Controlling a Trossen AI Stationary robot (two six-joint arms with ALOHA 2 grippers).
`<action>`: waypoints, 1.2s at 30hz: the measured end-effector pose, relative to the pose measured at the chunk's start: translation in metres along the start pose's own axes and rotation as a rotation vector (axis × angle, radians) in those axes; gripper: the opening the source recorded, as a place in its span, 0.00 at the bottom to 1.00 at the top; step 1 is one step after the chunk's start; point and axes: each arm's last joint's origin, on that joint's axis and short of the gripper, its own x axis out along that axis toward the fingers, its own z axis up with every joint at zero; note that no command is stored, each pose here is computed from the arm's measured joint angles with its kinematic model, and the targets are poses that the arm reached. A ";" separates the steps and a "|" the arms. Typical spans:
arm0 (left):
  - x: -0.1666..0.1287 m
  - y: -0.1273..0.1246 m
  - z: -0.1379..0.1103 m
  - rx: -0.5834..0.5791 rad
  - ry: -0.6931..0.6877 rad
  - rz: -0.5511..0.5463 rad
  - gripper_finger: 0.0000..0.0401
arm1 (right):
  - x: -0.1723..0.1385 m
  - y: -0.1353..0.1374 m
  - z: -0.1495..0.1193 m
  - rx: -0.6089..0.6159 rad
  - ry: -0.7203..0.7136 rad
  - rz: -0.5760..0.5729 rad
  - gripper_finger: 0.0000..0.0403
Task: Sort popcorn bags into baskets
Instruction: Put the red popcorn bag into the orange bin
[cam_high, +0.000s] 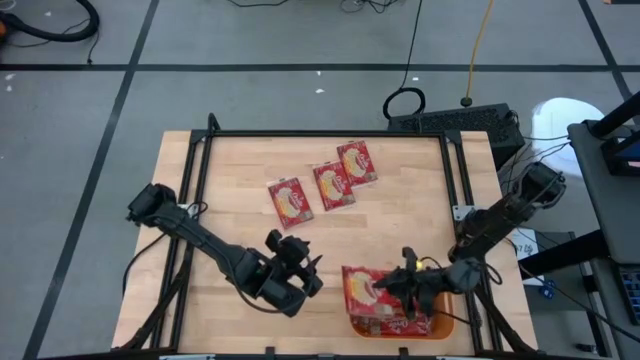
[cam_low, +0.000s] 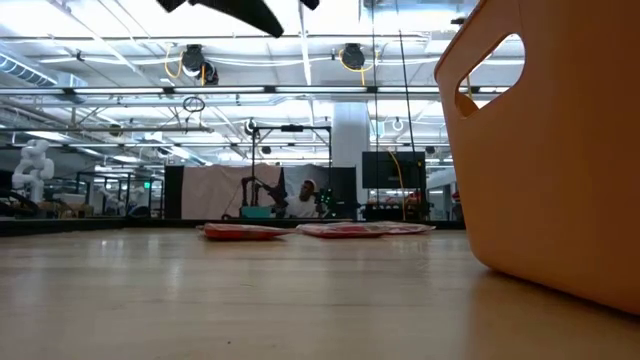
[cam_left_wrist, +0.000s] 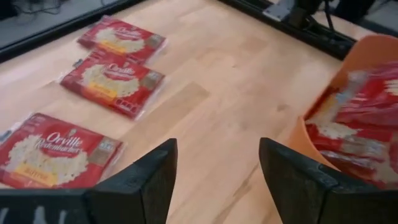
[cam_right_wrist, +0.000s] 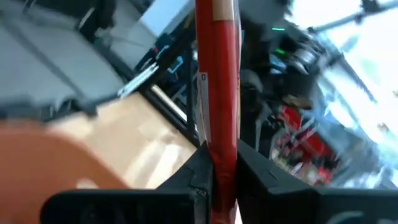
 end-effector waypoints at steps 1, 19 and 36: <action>-0.001 0.000 -0.004 -0.007 -0.011 0.006 0.58 | -0.001 0.000 0.005 0.055 0.001 -0.013 0.08; 0.016 -0.012 -0.046 -0.160 -0.232 -0.186 0.58 | -0.003 -0.025 0.106 0.698 0.416 0.118 0.08; 0.015 -0.016 -0.041 -0.116 -0.271 -0.211 0.58 | -0.022 -0.037 0.063 0.889 1.028 0.121 0.08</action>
